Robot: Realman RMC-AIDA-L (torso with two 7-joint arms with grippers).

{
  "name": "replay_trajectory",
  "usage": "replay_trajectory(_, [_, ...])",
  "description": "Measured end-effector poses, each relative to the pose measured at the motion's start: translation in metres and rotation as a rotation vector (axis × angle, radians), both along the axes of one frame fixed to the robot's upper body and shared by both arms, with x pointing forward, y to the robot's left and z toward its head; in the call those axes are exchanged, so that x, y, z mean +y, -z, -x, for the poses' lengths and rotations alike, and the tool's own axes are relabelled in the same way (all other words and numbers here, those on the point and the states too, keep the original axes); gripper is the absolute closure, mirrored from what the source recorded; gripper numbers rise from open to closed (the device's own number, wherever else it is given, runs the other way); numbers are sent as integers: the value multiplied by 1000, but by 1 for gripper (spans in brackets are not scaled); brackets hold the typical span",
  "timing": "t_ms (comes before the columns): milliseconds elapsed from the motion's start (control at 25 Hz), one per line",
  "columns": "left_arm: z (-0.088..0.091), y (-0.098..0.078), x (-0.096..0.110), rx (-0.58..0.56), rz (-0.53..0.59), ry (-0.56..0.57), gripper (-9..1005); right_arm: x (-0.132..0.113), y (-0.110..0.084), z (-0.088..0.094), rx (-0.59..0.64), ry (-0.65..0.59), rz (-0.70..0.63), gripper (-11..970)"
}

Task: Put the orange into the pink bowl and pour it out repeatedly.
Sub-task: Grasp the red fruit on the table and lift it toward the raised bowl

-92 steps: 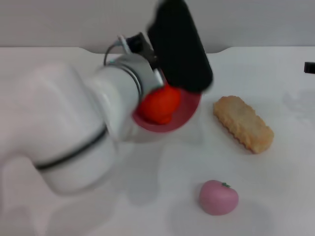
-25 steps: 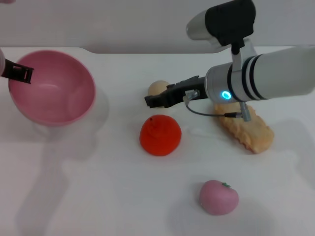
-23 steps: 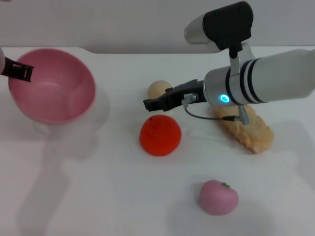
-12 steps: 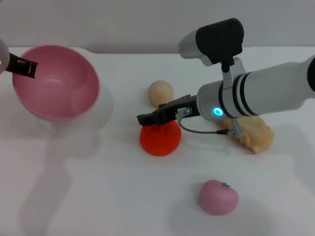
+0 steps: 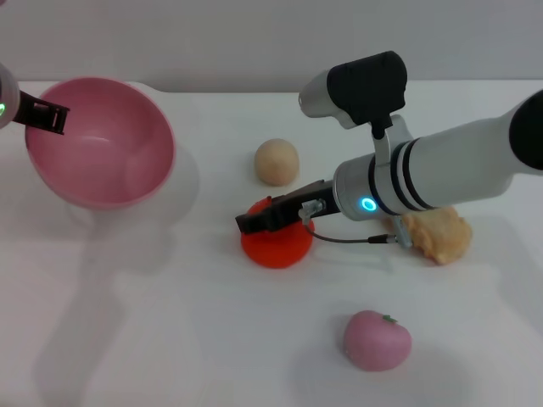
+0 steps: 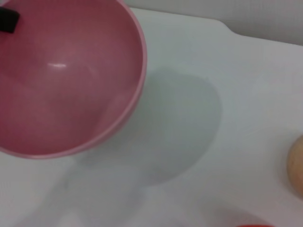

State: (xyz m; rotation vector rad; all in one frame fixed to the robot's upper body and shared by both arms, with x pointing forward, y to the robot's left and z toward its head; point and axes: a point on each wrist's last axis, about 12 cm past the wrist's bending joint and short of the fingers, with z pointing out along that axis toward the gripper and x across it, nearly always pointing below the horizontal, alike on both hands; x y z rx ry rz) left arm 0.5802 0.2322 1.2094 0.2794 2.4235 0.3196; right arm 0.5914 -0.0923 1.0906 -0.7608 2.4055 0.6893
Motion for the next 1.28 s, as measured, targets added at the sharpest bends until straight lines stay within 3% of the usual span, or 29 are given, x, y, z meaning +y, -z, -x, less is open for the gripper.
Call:
replay_trajectory(520, [0, 0, 0, 4, -2, 6, 953, -3, 3, -1, -2, 2, 20, 366])
replay_trajectory(840, [0, 1, 1, 6, -7, 11, 953, -3, 2, -2, -13, -5, 23, 714])
replay_trajectory(960, [0, 0, 0, 2, -6, 16, 953, -4, 0, -2, -20, -4, 16, 728])
replay_trajectory(1080, [0, 1, 0, 4, -7, 18, 953, -8, -7, 2, -39, -5, -12, 742])
replay_trajectory(1280, [1, 3, 0, 9, -7, 18, 953, -29, -43, 11, -134, 37, -28, 766])
